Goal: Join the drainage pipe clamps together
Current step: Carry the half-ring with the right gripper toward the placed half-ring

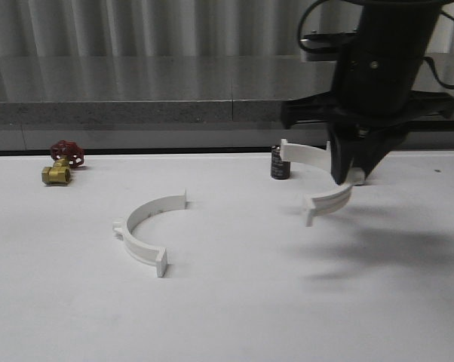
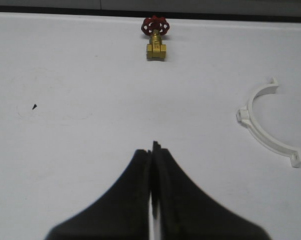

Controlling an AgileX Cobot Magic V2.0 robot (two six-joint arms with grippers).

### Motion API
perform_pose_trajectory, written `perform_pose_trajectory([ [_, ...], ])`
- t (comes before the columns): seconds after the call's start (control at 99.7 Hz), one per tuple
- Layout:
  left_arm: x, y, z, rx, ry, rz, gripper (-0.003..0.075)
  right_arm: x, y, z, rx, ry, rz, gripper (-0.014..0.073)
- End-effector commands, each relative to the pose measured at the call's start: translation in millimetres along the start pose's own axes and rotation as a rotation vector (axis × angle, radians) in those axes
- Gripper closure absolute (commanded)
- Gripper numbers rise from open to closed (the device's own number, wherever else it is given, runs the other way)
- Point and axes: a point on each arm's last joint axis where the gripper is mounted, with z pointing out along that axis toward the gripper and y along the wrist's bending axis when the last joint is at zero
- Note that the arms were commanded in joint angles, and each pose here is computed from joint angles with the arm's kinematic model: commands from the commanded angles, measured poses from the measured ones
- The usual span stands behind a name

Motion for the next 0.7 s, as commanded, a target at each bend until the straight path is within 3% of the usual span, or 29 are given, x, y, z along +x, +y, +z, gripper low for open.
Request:
perform_pose_trajectory([
  [0.0, -13, -2, -4, 0.013, -0.091, -0.003, 0.0741, -10, 16, -23, -0.014, -0.119, 0.023, 0.0552],
  [0.401, -13, -2, -4, 0.013, -0.091, -0.003, 0.0741, -21, 82, 8, -0.035, -0.069, -0.015, 0.0552],
  [0.692, -13, -2, -4, 0.013, -0.091, -0.003, 0.0741, -21, 100, 26, -0.038, -0.047, 0.002, 0.0552],
])
